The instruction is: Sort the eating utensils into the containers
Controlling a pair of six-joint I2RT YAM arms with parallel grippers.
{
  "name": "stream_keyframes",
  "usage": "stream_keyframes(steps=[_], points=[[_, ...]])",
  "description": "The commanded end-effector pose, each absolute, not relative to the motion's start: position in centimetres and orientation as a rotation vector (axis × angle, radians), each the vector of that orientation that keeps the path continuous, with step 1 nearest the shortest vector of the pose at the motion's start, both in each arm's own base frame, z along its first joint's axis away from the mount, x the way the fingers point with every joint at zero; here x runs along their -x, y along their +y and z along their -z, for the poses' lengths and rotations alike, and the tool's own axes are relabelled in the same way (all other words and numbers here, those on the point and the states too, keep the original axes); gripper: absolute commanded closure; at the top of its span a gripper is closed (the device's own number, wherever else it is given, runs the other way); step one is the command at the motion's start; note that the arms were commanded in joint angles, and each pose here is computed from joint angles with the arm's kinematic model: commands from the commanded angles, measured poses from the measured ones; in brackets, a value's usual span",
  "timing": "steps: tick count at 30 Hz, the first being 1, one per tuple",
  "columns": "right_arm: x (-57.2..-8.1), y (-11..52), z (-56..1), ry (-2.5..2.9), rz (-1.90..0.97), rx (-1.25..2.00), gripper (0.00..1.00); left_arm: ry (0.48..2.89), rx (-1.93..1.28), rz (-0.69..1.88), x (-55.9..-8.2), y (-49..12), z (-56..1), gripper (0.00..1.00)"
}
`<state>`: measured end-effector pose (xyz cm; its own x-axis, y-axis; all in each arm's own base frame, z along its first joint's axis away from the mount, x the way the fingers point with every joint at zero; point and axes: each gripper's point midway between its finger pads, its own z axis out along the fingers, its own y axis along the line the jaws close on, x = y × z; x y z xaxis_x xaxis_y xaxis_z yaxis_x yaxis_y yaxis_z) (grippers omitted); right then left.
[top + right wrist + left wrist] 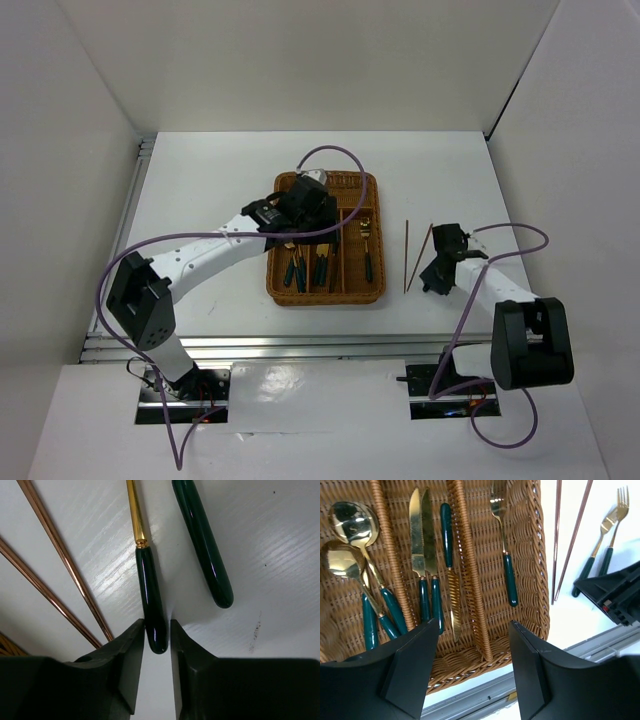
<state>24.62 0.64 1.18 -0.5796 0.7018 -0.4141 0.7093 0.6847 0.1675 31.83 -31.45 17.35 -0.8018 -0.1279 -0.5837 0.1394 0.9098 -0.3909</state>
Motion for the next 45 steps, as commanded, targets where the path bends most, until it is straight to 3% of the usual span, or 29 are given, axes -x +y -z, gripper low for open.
stream_keyframes(steps=[1,9,19,25,37,45], points=[[-24.6,0.8,-0.1,2.474,0.022,-1.103,0.67,2.396,-0.030,0.618,-32.4,-32.0,-18.1,0.29],[-25.7,0.8,-1.0,2.474,0.021,-1.088,0.83,2.429,-0.034,0.617,-32.8,-31.8,-17.0,0.29],[-29.1,2.2,-11.2,2.327,-0.187,-0.862,0.84,2.444,0.001,0.590,-33.6,-30.2,-15.6,0.29],[-30.4,6.7,-15.8,2.301,-0.367,-0.661,0.84,2.455,0.022,0.584,-33.6,-29.1,-15.3,0.29],[-29.4,19.2,-13.4,2.473,-0.378,-0.299,0.84,2.446,0.086,0.552,-33.9,-26.5,-15.3,0.29],[-28.4,19.5,-10.1,2.546,-0.296,-0.315,0.79,2.447,0.082,0.554,-33.9,-26.1,-15.3,0.29]])
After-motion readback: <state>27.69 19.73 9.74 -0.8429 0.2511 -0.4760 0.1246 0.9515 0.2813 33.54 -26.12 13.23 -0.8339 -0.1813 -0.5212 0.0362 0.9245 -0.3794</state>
